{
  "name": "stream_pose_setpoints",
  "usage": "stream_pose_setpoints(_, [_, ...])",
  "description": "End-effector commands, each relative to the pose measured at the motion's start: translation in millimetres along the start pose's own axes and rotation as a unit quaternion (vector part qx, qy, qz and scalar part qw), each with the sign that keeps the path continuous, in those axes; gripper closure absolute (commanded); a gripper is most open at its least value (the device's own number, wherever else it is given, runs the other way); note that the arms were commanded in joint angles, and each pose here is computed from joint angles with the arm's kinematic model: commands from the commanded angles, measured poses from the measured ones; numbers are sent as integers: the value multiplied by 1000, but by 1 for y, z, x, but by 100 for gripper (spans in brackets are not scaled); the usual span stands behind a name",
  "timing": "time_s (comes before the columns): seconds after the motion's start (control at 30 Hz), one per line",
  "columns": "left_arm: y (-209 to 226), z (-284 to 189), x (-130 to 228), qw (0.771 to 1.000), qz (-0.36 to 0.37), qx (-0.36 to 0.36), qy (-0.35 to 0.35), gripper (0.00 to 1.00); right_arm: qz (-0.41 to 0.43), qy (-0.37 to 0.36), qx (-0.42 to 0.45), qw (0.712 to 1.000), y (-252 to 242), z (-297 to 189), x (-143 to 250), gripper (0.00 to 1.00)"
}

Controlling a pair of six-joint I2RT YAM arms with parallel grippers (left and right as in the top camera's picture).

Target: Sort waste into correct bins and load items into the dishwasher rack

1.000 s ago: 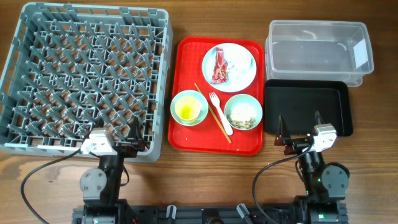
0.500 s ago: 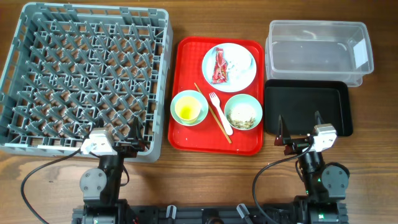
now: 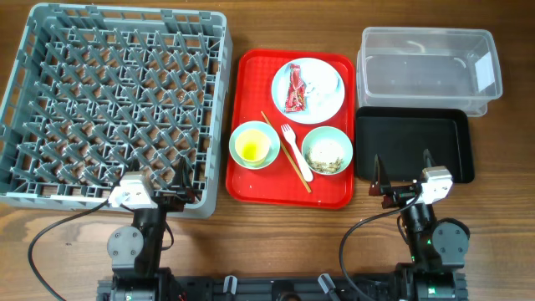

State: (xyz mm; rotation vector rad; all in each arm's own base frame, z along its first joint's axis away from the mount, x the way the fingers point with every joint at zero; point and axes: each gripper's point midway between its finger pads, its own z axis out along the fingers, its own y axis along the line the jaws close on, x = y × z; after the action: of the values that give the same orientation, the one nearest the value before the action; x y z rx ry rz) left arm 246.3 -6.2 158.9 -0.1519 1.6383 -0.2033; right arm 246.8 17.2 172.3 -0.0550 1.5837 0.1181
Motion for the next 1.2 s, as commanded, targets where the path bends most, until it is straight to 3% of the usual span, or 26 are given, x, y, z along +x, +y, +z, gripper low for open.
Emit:
stream_pose_setpoints(0.0, [1,0,1,1000,7,0,1,0,-5,-1,2,1000,0,0,0,0])
stream_pose_setpoints(0.33, [0,0,0,1000,-9,0,0,0,38,-2,1,999,1,-1,-5,0])
stream_pose_setpoints(0.5, [0,-3,0,999,-11,-7,32,0,40,16,2,999,1,-3,-8,0])
stream_pose_setpoints(0.87, [-3,1,-15,983,-19,-42,176,0,52,112,5,992,2,6,-34,0])
stream_pose_setpoints(1.17, [-4,10,-25,939,-29,-78,334,0,82,250,-57,963,23,46,-51,0])
